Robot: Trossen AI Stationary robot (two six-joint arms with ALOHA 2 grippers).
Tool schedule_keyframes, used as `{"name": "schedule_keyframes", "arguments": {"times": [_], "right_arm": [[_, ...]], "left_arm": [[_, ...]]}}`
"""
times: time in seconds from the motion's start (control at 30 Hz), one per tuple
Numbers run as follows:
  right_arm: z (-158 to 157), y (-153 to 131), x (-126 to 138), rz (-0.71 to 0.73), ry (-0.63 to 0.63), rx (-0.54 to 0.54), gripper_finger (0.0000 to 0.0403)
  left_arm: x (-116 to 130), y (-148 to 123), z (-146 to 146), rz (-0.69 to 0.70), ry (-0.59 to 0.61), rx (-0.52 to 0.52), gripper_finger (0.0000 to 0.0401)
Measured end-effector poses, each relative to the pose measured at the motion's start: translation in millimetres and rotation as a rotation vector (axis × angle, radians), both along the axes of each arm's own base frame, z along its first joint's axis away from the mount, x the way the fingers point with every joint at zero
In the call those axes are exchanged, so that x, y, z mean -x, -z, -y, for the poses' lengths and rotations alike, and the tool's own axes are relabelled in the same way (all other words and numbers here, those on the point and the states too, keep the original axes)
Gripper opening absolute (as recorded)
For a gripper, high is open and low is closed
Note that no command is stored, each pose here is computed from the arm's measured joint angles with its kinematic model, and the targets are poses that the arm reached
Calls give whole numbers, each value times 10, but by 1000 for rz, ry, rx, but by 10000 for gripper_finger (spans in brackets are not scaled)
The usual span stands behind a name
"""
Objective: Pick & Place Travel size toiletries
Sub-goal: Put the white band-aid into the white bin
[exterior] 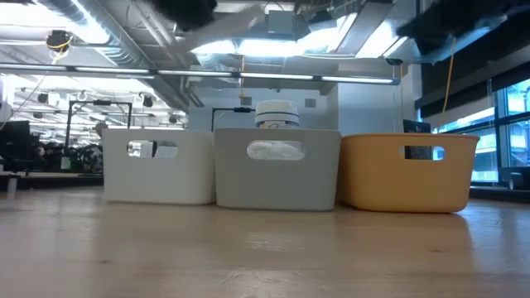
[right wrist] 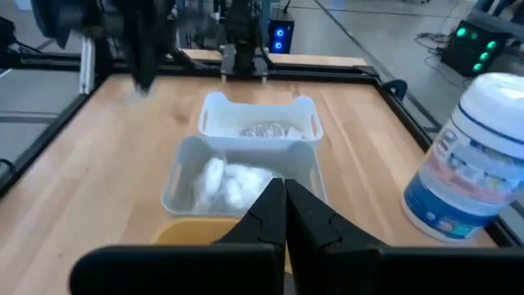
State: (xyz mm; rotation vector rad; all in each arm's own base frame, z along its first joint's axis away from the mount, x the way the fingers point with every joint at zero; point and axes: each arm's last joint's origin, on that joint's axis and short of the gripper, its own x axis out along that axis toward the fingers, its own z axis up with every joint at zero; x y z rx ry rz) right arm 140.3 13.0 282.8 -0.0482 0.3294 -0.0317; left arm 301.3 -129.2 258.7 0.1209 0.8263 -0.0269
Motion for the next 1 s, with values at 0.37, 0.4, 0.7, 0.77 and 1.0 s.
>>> {"name": "schedule_keyframes", "arguments": {"times": [0.37, 0.4, 0.7, 0.77, 1.0], "right_arm": [[87, 410, 258, 130, 20, 23, 3], [89, 432, 276, 146, 13, 20, 3], [91, 753, 343, 202, -18, 58, 2], [95, 809, 357, 202, -8, 60, 2], [92, 859, 400, 224, -26, 55, 2]], "left_arm": [[322, -543, -619, 95, -164, -75, 2], [354, -554, -680, 79, -188, -80, 2], [528, -581, -1114, -41, -331, -83, 2], [522, -579, -1194, -51, -330, -71, 2], [575, -290, -1492, -151, -342, -12, 2]]}}
